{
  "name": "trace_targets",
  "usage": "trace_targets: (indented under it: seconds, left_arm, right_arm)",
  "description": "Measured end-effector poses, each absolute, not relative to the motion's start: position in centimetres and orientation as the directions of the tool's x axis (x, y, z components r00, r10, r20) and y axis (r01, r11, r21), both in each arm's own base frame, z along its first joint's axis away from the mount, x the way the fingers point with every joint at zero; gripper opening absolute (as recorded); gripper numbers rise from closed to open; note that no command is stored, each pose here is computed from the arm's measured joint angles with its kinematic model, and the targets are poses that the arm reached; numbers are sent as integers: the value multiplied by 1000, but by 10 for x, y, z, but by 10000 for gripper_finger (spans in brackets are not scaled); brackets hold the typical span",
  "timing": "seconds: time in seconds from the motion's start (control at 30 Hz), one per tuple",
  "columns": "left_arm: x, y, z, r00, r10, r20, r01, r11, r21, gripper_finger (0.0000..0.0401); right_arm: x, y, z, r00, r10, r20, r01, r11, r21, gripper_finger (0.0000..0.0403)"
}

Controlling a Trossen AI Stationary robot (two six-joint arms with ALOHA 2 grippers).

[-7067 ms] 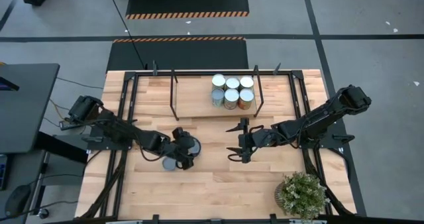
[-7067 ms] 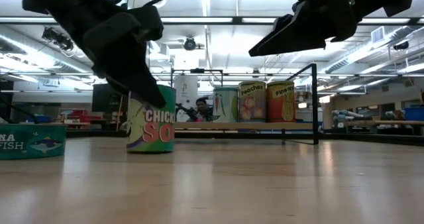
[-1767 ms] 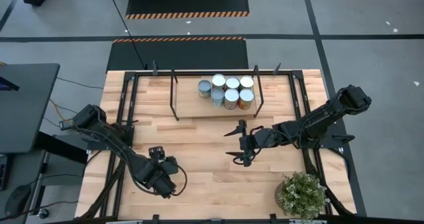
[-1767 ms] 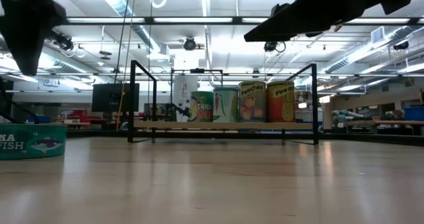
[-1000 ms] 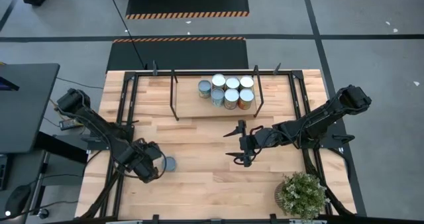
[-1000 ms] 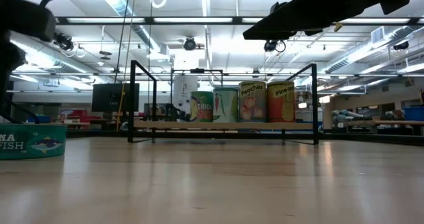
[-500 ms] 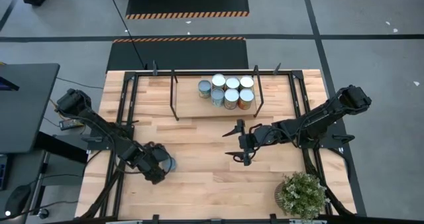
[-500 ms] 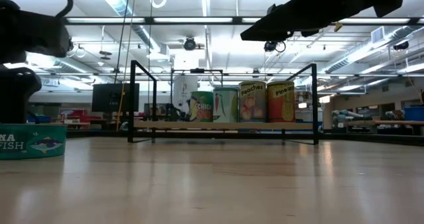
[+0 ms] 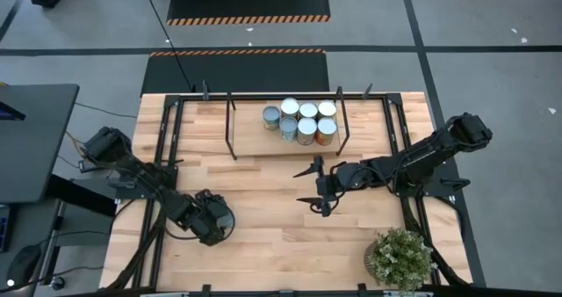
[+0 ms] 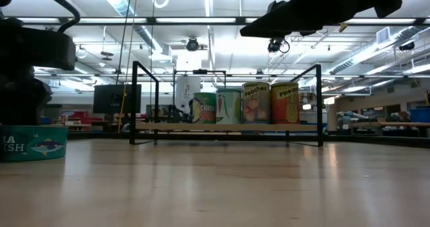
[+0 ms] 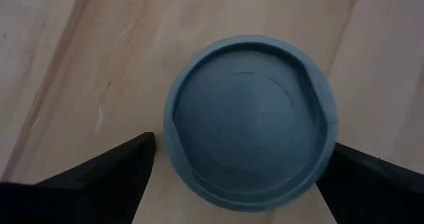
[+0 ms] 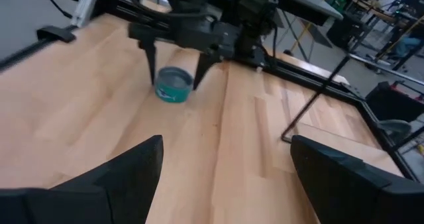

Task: Pick and place cans onto a shelf
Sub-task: Put the canned tuna fish on the shelf

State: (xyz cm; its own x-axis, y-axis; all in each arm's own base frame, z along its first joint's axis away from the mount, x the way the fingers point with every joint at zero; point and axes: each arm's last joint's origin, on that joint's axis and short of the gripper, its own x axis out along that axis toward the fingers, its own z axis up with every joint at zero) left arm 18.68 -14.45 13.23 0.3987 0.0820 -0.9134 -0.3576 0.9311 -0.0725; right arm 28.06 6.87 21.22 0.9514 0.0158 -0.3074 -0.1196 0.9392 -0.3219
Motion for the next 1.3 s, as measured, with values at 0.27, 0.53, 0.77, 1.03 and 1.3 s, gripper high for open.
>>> trace_targets:
  seconds: [0.27,0.53,0.77,1.03,1.3]
  left_arm:
    - [197,-144,134,411,80,-908,-380,920,-91,389]
    - [203,-138,134,398,59,-915,-389,915,-111,373]
    - [209,-131,137,365,29,-931,-390,912,-124,298]
    - [249,-105,169,390,24,-920,-315,943,-109,296]
    - [305,-28,222,518,80,-851,-275,958,-77,297]
  right_arm:
    - [284,54,212,949,23,-316,-136,930,-341,338]
    - [286,44,211,947,8,-321,-126,929,-348,338]
    - [285,46,211,947,13,-322,-124,937,-327,338]
    - [278,44,213,928,-24,-371,-105,940,-324,338]
    - [265,43,222,913,-3,-409,-108,963,-247,338]
